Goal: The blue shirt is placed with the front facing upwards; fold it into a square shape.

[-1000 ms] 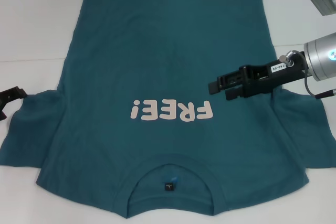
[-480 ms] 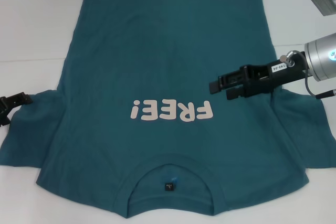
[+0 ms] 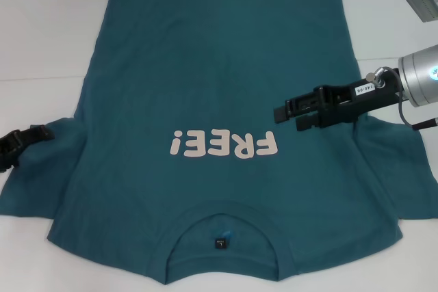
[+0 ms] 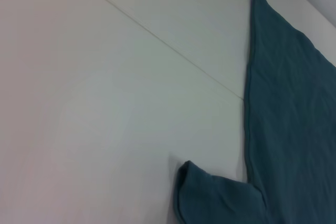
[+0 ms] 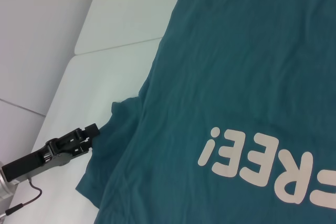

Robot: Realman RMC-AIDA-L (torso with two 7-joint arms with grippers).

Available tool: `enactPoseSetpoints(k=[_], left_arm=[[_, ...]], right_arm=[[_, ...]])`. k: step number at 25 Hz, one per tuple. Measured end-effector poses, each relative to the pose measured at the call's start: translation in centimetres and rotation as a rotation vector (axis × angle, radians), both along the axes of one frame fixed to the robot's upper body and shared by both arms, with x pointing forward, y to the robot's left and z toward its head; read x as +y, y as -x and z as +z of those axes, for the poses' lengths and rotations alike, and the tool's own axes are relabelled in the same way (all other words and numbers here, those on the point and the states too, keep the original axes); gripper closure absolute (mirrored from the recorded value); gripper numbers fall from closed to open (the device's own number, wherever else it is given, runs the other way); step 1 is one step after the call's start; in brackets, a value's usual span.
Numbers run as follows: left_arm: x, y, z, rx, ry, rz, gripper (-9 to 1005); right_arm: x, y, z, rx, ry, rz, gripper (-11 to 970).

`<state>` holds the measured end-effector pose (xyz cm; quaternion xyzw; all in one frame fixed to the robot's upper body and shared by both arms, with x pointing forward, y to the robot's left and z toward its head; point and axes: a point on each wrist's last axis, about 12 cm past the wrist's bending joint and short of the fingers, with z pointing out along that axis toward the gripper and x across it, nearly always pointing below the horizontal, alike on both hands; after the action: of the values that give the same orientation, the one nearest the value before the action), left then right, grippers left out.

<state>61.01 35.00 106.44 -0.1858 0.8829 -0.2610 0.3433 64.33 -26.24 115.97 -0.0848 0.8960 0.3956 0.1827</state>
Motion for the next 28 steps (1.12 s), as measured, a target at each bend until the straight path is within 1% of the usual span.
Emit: enactPoseSetpoints(k=[16, 20, 27, 28], left_arm=[[-0.46, -0.12, 0.17, 0.003, -0.002, -0.033, 140], [-0.58, -0.12, 0.10, 0.014, -0.024, -0.049, 227], [-0.57, -0.14, 0.12, 0.013, -0.030, -0.052, 378], [-0.57, -0.14, 0.12, 0.013, -0.031, -0.053, 422]], right_arm=[[-0.08, 0.00, 0.03, -0.001, -0.004, -0.004, 227], [-0.08, -0.02, 0.05, -0.002, -0.005, -0.004, 226], [-0.11, -0.06, 0.09, -0.004, -0.009, -0.008, 227], [-0.12, -0.06, 0.09, -0.004, -0.009, -0.009, 227]])
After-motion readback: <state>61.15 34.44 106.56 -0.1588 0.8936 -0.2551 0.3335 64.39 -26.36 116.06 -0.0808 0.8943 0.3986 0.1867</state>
